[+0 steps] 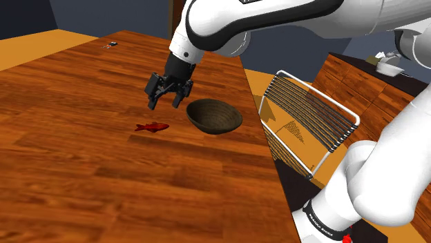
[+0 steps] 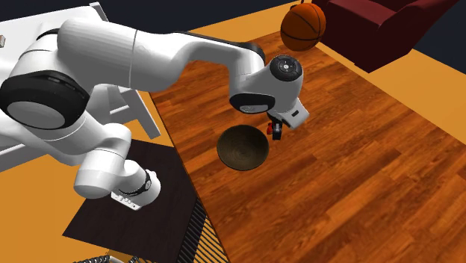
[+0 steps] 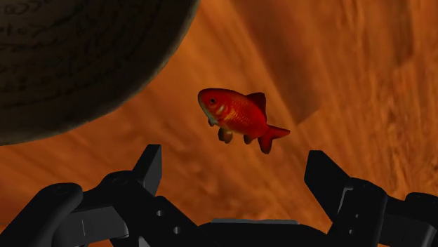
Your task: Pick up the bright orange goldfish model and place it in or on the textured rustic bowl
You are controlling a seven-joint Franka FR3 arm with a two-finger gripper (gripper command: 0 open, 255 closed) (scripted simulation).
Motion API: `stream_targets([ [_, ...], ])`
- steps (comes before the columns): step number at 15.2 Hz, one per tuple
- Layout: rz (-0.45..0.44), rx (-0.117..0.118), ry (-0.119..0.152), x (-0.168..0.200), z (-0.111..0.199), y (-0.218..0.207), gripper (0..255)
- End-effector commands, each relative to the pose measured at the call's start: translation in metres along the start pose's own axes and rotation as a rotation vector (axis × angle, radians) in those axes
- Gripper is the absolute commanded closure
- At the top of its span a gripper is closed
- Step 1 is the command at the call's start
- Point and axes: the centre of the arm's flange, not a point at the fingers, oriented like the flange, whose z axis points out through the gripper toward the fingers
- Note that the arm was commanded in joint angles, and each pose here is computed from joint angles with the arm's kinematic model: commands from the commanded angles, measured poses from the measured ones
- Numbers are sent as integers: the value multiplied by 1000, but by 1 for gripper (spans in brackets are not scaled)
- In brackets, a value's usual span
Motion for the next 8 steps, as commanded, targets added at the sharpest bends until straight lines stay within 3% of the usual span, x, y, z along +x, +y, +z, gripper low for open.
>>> stream_targets([
  [1,0,0,1,0,10,-1,0],
  [8,0,0,1,0,24,-1,0],
])
